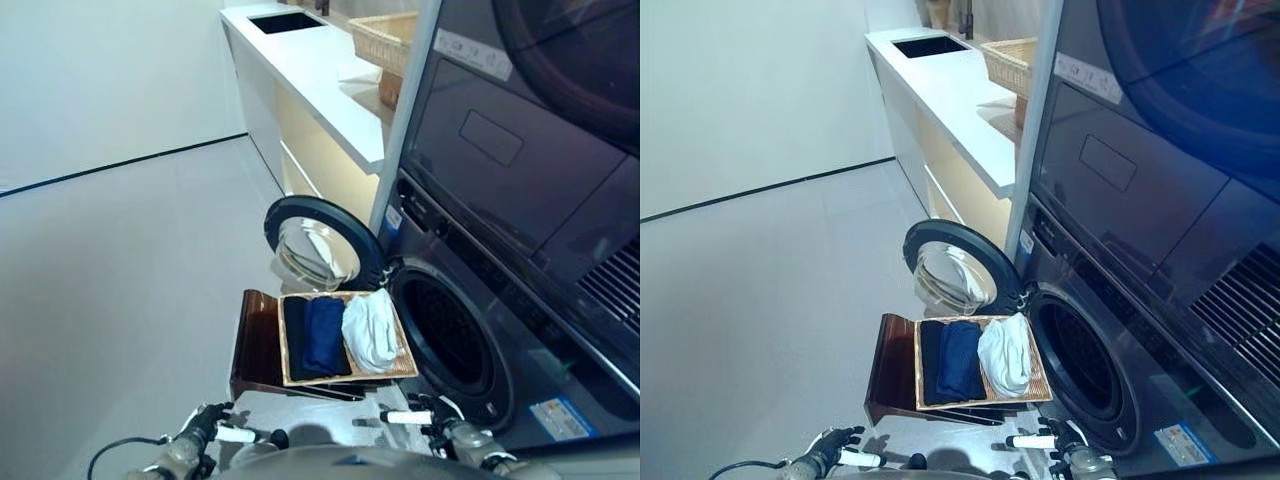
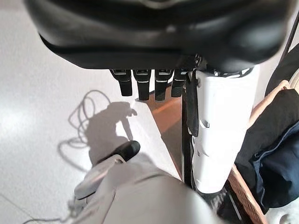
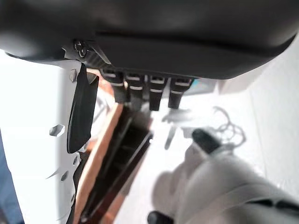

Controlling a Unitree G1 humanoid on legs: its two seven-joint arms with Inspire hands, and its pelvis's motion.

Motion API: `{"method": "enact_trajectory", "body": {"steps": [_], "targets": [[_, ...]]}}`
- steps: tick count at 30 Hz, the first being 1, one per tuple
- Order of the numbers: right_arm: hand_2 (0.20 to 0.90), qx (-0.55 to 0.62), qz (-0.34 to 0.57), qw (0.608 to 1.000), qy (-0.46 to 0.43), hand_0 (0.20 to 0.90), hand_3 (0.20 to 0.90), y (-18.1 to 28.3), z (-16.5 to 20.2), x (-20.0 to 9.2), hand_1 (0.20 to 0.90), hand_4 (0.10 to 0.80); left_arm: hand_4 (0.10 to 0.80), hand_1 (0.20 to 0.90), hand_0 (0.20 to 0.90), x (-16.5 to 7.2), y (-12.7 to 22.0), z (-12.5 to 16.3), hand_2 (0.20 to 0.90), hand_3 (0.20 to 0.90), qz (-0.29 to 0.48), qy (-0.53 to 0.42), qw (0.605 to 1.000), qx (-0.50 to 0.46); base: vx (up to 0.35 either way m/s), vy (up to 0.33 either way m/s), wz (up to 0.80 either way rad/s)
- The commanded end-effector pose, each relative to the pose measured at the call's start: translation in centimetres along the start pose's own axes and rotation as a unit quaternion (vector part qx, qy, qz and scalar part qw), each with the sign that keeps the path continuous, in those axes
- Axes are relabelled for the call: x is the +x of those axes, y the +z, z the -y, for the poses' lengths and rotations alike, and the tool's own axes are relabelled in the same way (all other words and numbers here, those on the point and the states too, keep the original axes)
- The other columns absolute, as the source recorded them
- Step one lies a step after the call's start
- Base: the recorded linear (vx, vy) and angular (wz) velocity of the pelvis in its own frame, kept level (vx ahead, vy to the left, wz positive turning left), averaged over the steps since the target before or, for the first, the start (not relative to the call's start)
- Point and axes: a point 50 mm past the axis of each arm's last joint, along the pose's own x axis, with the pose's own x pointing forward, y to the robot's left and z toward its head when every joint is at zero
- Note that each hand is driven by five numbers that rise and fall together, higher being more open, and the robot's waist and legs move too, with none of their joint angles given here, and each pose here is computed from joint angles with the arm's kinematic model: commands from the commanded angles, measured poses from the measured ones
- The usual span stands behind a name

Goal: Pick up the clothes and place them into the washing machine

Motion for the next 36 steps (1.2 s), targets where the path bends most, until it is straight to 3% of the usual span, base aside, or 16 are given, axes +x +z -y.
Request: {"method": "enact_trajectory", "body": {"steps": [1,8,17,23,29,36], "targets": [[0.9,0.026,0.079,0.996,-0.029,0.9,0.9,4.5,1.8,0.2,0.9,0.8,0.8,0.9,0.9,0.1,1.0,-2.1,0.9,0.9,0.018,0.029,0.999,0.004,0.075,0.009,0.2],[0.9,0.014,0.104,0.993,-0.049,0.9,0.9,6.5,2.7,0.2,0.9,0.8,0.8,0.9,0.9,0.3,1.9,-2.3,0.9,0.9,0.036,0.037,0.999,-0.01,-0.006,0.003,0.2],[0.9,0.0,0.194,0.974,-0.116,0.9,0.9,14.3,6.0,-1.0,0.9,0.8,0.8,0.9,0.9,0.5,7.4,-4.4,0.9,0.9,0.132,0.081,0.987,-0.035,-0.134,0.003,0.13],[0.9,-0.007,0.228,0.96,-0.165,0.9,0.9,18.1,8.1,-2.3,0.9,0.8,0.8,0.9,0.9,0.1,9.1,-4.7,0.9,0.9,0.177,0.087,0.979,-0.047,-0.043,0.054,0.08],[0.9,-0.006,0.241,0.939,-0.246,0.9,0.9,21.8,11.5,-4.5,0.9,0.8,0.8,0.9,0.9,-0.7,9.6,-5.1,0.9,0.9,0.221,0.086,0.971,-0.036,-0.004,0.068,0.01],[0.9,-0.016,0.253,0.92,-0.301,0.9,0.9,24.0,12.7,-6.0,0.9,0.8,0.8,0.9,0.9,-0.5,9.2,-5.3,0.9,0.9,0.208,0.108,0.972,-0.029,0.0,0.047,0.01]]}}
